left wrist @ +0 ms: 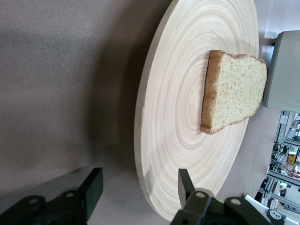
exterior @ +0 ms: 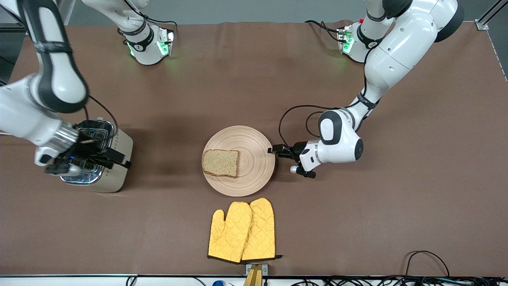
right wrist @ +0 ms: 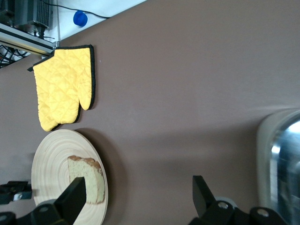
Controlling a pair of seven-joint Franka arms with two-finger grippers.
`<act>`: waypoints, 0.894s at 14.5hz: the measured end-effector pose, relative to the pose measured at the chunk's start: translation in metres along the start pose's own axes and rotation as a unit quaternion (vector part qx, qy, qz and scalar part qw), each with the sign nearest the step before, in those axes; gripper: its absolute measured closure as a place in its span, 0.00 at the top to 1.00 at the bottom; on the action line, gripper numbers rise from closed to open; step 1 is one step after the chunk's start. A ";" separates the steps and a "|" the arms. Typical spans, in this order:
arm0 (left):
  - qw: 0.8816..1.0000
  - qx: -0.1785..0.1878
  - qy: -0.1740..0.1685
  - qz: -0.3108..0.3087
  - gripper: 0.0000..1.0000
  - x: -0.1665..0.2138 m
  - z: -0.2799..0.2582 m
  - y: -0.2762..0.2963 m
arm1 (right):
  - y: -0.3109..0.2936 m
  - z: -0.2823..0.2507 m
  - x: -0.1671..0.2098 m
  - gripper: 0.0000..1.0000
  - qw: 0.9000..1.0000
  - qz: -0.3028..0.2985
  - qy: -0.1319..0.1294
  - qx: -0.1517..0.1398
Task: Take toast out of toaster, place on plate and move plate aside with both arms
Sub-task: 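Release the toast and withdraw the right gripper while the left grips the rim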
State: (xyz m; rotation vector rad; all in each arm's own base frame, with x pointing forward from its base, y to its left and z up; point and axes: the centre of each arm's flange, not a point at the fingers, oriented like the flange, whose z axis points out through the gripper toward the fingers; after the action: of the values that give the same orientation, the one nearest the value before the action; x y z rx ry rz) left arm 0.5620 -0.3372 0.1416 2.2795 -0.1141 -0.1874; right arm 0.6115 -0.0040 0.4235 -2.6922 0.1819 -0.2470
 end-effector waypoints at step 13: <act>0.999 -0.042 0.022 -0.007 0.11 0.005 0.001 0.004 | -0.028 -0.216 -0.043 1.00 0.977 -0.080 -0.036 -0.196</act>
State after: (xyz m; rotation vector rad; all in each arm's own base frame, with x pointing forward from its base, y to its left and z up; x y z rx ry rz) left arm 0.5665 -0.3411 0.1433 2.2006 -0.0662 -0.1454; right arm 0.5285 -0.0591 0.6221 -3.1090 -0.0128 -0.1769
